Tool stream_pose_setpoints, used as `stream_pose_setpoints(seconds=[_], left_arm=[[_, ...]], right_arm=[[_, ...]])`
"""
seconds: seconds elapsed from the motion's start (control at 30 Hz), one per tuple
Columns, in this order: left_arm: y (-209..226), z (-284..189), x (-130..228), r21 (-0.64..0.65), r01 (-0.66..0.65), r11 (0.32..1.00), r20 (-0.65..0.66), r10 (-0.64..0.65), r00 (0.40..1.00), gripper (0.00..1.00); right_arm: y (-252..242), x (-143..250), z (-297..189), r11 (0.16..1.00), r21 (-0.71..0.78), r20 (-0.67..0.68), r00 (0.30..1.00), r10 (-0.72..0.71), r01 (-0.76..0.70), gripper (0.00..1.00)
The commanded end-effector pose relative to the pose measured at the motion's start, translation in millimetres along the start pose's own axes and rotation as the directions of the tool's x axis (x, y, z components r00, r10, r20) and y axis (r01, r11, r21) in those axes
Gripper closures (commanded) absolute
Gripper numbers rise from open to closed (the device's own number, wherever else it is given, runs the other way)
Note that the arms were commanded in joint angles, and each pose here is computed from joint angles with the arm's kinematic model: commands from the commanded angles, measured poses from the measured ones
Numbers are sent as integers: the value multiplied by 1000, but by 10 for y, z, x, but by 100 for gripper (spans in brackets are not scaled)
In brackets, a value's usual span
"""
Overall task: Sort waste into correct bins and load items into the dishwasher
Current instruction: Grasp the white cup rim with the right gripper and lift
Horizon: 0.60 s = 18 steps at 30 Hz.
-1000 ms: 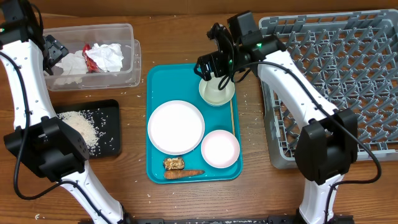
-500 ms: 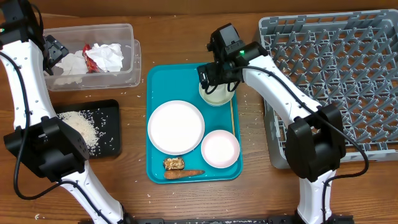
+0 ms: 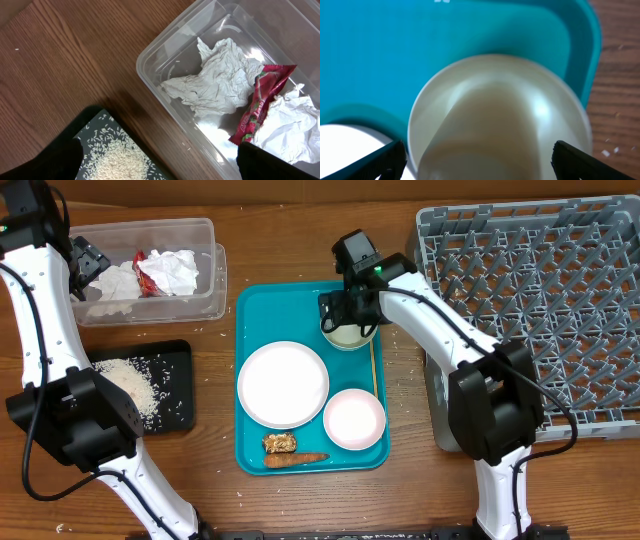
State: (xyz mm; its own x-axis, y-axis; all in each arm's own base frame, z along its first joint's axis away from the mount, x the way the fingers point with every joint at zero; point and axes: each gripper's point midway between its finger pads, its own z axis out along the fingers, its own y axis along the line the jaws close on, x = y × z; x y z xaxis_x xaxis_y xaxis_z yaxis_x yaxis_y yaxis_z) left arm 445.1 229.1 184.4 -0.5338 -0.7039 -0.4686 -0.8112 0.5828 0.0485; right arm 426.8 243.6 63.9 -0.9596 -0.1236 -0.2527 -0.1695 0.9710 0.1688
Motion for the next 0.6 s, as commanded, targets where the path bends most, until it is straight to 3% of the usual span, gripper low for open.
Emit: stream_pose_setpoints(seconds=[0.0,0.57], left_arm=[[40,-180,-83,19,35,999,36,-36,999,0],[40,-180,-83,19,35,999,36,-36,999,0]], right_arm=[[24,60,8,1000,12,-15,1000,23,-23,5],[-28,56,7,999,42,-9,1000,26,-26,21]])
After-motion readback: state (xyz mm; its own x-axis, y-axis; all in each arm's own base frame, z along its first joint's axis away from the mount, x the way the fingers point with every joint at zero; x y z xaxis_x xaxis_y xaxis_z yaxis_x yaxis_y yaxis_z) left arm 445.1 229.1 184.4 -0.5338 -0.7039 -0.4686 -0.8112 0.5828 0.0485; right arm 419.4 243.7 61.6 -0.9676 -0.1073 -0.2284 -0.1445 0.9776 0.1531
